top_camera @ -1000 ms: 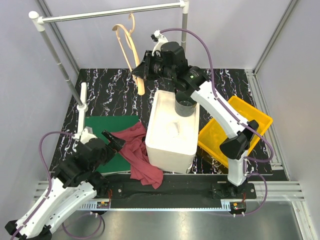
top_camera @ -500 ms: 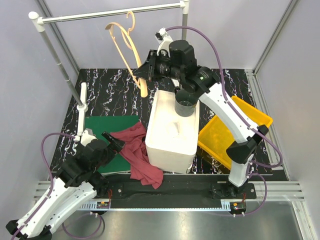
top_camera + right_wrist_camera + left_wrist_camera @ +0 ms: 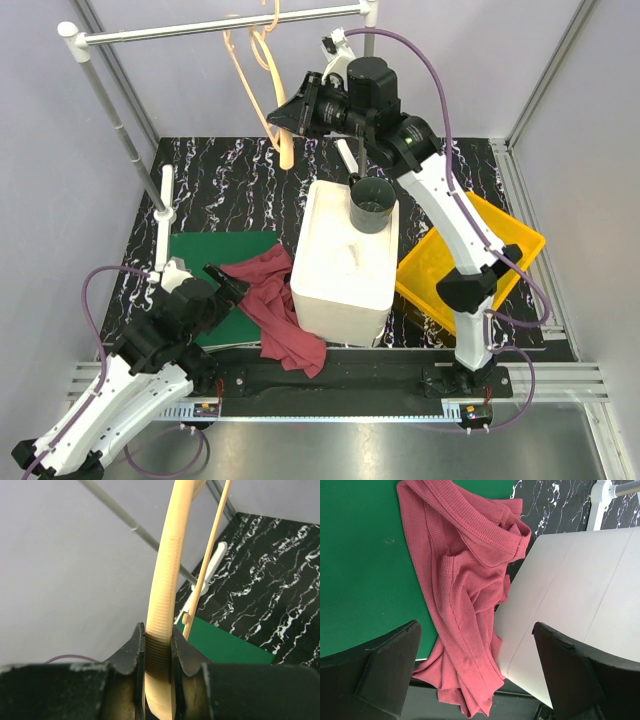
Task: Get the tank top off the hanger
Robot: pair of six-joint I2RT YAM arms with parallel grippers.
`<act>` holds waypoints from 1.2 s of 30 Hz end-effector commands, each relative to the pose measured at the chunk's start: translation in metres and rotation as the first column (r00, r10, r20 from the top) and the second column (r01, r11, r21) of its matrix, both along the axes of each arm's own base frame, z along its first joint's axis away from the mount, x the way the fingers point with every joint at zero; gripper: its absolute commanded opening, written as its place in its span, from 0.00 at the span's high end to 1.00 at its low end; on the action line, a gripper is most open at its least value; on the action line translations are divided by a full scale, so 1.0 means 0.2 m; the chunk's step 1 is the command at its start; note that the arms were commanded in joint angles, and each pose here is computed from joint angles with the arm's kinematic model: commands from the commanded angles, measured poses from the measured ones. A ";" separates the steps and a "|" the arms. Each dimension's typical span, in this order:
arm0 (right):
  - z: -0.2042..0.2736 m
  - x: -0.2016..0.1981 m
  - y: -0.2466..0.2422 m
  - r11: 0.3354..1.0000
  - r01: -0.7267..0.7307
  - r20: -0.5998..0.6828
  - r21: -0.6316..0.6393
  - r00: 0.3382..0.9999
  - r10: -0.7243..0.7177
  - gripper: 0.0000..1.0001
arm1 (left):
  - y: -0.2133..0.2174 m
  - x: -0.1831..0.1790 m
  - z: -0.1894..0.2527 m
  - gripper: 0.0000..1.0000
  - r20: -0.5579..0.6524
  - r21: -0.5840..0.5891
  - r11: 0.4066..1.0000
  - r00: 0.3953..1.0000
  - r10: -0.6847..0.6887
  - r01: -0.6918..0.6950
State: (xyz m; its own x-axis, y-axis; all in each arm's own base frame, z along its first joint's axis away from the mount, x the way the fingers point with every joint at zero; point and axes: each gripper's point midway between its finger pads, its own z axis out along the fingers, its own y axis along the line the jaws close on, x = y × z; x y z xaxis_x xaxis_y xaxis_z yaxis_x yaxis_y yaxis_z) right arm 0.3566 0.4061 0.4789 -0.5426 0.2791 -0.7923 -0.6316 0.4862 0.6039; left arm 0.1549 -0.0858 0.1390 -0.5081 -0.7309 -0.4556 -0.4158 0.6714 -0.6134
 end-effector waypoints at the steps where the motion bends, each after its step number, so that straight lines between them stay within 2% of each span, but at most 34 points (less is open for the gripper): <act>1: 0.04 0.08 0.00 0.999 0.011 0.011 0.041 1.000 -0.011 1.00 | 0.00 0.03 0.05 0.01 0.018 -0.023 0.999 0.999 0.043 -0.043; 10: -0.07 0.09 -0.01 1.000 0.004 -0.036 0.004 0.999 -0.004 1.00 | -0.02 0.05 -0.01 0.01 -0.053 -0.007 0.998 0.996 0.066 -0.066; 11: -0.13 0.09 -0.01 1.000 0.006 -0.062 -0.017 0.998 -0.007 0.92 | -0.02 0.06 -0.02 0.02 -0.055 -0.003 0.997 0.996 0.071 -0.071; 12: -0.12 0.06 -0.03 1.000 0.002 -0.057 -0.019 0.998 -0.003 0.80 | -0.03 0.06 -0.03 0.03 -0.060 -0.001 0.997 0.995 0.079 -0.080; 13: -0.13 0.05 -0.03 1.000 -0.003 -0.062 -0.030 0.998 0.002 0.69 | -0.03 0.07 -0.05 0.09 -0.075 -0.005 0.995 0.992 0.100 -0.101; 14: -0.21 0.05 -0.04 0.998 0.006 -0.081 -0.061 0.997 -0.011 0.54 | -0.03 0.07 -0.07 0.13 -0.086 -0.002 0.995 0.991 0.101 -0.102; 15: -0.18 0.02 -0.07 0.997 0.015 -0.053 -0.071 0.998 -0.019 0.47 | -0.05 0.08 -0.08 0.20 -0.083 -0.014 0.994 0.991 0.104 -0.105; 16: -0.24 0.00 -0.07 0.995 0.018 -0.066 -0.102 0.997 -0.025 0.42 | -0.06 0.09 -0.10 0.24 -0.101 -0.021 0.994 0.989 0.109 -0.112; 18: -0.21 -0.04 -0.13 0.992 0.053 -0.027 -0.117 0.998 -0.057 0.29 | -0.09 0.11 -0.13 0.24 -0.105 -0.029 0.993 0.989 0.107 -0.110; 20: -0.26 -0.07 -0.16 0.985 0.076 -0.030 -0.153 0.996 -0.081 0.20 | -0.12 0.14 -0.18 0.24 -0.128 -0.024 0.994 0.986 0.102 -0.106; 21: -0.20 -0.11 -0.20 0.986 0.085 -0.002 -0.144 0.996 -0.086 0.14 | -0.14 0.15 -0.20 0.24 -0.137 -0.022 0.995 0.986 0.095 -0.099; 23: -0.27 -0.15 -0.23 0.979 0.096 -0.010 -0.179 0.995 -0.099 0.12 | -0.17 0.16 -0.27 0.22 -0.178 -0.002 0.996 0.980 0.086 -0.088; 24: -0.21 -0.20 -0.28 0.981 0.103 0.016 -0.166 0.995 -0.102 0.11 | -0.18 0.16 -0.29 0.21 -0.191 0.005 0.996 0.978 0.086 -0.087; 25: -0.27 -0.22 -0.30 0.976 0.105 0.004 -0.193 0.994 -0.106 0.02 | -0.17 0.16 -0.33 0.20 -0.215 0.033 0.996 0.972 0.092 -0.087; 27: -0.22 -0.31 -0.37 0.976 0.117 0.043 -0.182 0.993 -0.111 0.00 | -0.19 0.18 -0.37 0.21 -0.218 0.034 0.996 0.972 0.090 -0.084; 28: -0.27 -0.34 -0.38 0.974 0.112 0.036 -0.199 0.994 -0.107 0.00 | -0.19 0.19 -0.40 0.22 -0.229 0.045 0.995 0.969 0.093 -0.085; 30: -0.21 -0.46 -0.43 0.980 0.091 0.081 -0.177 0.994 -0.078 0.00 | -0.19 0.20 -0.42 0.38 -0.219 0.042 0.995 0.971 0.099 -0.092; 31: -0.25 -0.49 -0.44 0.978 0.081 0.075 -0.195 0.995 -0.068 0.00 | -0.19 0.21 -0.43 0.52 -0.211 0.043 0.994 0.971 0.112 -0.105; 32: -0.25 -0.53 -0.45 0.978 0.069 0.081 -0.195 0.995 -0.054 0.00 | -0.18 0.20 -0.43 0.67 -0.207 0.046 0.993 0.972 0.115 -0.108; 33: -0.23 -0.60 -0.46 0.980 0.044 0.111 -0.196 0.994 -0.022 0.00 | -0.17 0.21 -0.43 0.96 -0.200 0.042 0.992 0.972 0.122 -0.116; 34: -0.26 -0.64 -0.46 0.975 0.026 0.107 -0.222 0.994 -0.002 0.00 | -0.16 0.21 -0.39 1.00 -0.169 0.016 0.992 0.978 0.123 -0.122; 36: -0.28 -0.71 -0.45 0.965 -0.006 0.143 -0.262 0.989 0.045 0.00 | -0.15 0.22 -0.33 1.00 -0.123 -0.004 0.993 0.985 0.118 -0.120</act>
State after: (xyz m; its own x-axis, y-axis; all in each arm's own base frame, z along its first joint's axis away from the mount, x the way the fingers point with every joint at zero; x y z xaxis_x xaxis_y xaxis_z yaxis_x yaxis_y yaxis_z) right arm 0.2327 0.3155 0.4232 -0.5022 0.1166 -0.8568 -0.6448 0.6097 0.4609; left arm 0.1854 -0.1161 0.0490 -0.5348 -0.7614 -0.3664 -0.6130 0.6481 -0.4520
